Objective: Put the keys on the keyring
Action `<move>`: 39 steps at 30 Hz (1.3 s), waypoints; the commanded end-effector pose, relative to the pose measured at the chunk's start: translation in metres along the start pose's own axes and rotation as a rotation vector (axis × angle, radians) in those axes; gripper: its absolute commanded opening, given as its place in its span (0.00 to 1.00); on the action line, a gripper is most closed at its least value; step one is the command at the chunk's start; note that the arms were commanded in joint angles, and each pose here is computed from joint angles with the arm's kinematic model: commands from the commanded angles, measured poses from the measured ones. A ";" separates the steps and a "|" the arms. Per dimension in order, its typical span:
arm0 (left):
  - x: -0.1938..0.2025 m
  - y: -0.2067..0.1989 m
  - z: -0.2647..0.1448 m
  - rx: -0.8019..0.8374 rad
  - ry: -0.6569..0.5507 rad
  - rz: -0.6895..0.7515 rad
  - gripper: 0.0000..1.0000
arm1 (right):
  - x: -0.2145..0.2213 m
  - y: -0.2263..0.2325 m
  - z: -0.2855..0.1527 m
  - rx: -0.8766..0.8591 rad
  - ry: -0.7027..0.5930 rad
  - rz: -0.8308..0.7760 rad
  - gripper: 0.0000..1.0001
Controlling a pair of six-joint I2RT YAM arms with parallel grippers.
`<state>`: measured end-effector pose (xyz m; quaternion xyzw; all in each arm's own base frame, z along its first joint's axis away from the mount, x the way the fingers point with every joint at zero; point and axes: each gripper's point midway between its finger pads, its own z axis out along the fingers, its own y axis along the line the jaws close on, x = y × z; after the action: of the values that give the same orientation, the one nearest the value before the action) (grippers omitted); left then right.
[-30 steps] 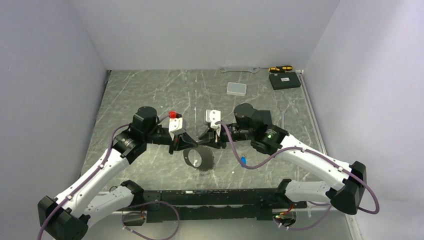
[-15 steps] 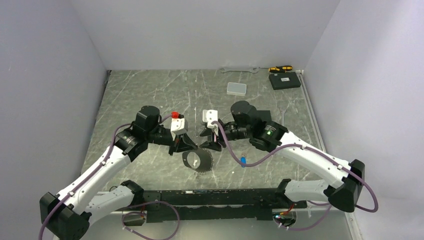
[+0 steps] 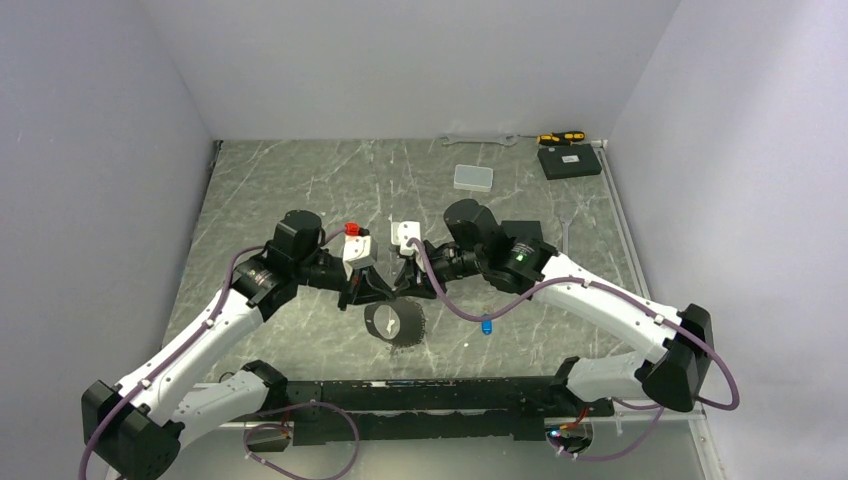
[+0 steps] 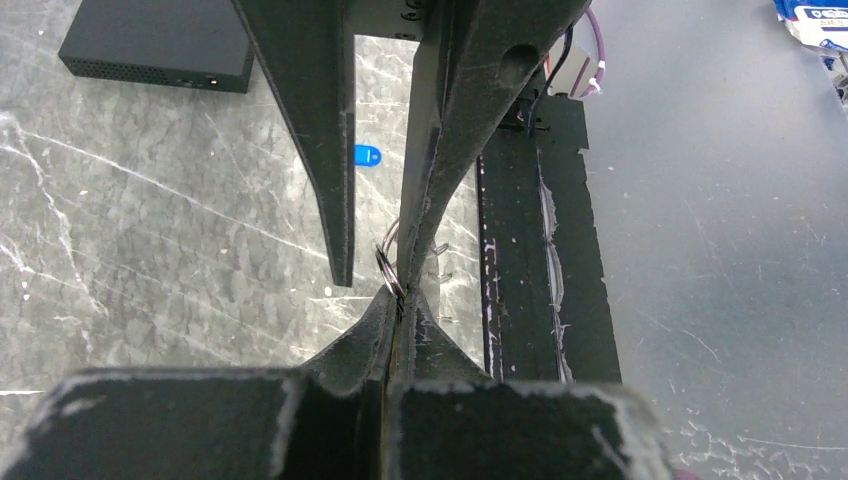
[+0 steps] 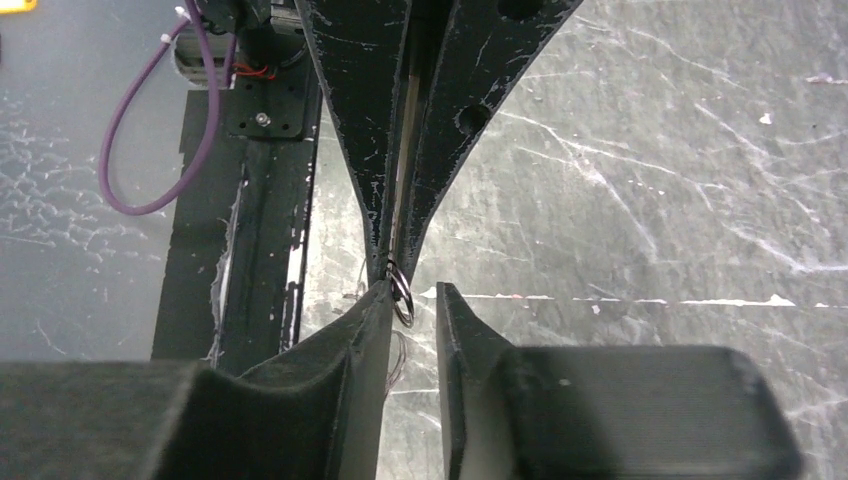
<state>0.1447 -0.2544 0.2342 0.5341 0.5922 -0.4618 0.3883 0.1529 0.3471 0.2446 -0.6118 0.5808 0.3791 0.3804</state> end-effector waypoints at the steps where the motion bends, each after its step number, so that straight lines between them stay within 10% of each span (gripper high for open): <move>1: -0.023 -0.004 -0.004 0.026 -0.046 0.082 0.00 | -0.023 0.001 -0.003 -0.016 -0.060 -0.045 0.23; 11: -0.022 0.000 -0.004 0.000 -0.036 0.076 0.00 | -0.021 0.002 -0.003 -0.009 -0.077 -0.056 0.00; 17: -0.025 0.005 -0.008 -0.056 -0.043 0.087 0.45 | -0.029 -0.002 -0.012 0.059 -0.138 -0.088 0.00; 21: -0.033 0.006 -0.014 -0.106 -0.064 0.114 0.57 | -0.039 -0.002 -0.020 0.099 -0.218 -0.108 0.00; 39: -0.091 0.008 -0.029 -0.216 -0.284 0.185 0.39 | -0.086 -0.007 -0.065 0.312 -0.595 -0.193 0.00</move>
<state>0.1642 -0.2431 0.3144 0.4757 0.5439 -0.4035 0.5613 0.1583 0.3280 0.2994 -0.5056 0.4975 0.3942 0.5843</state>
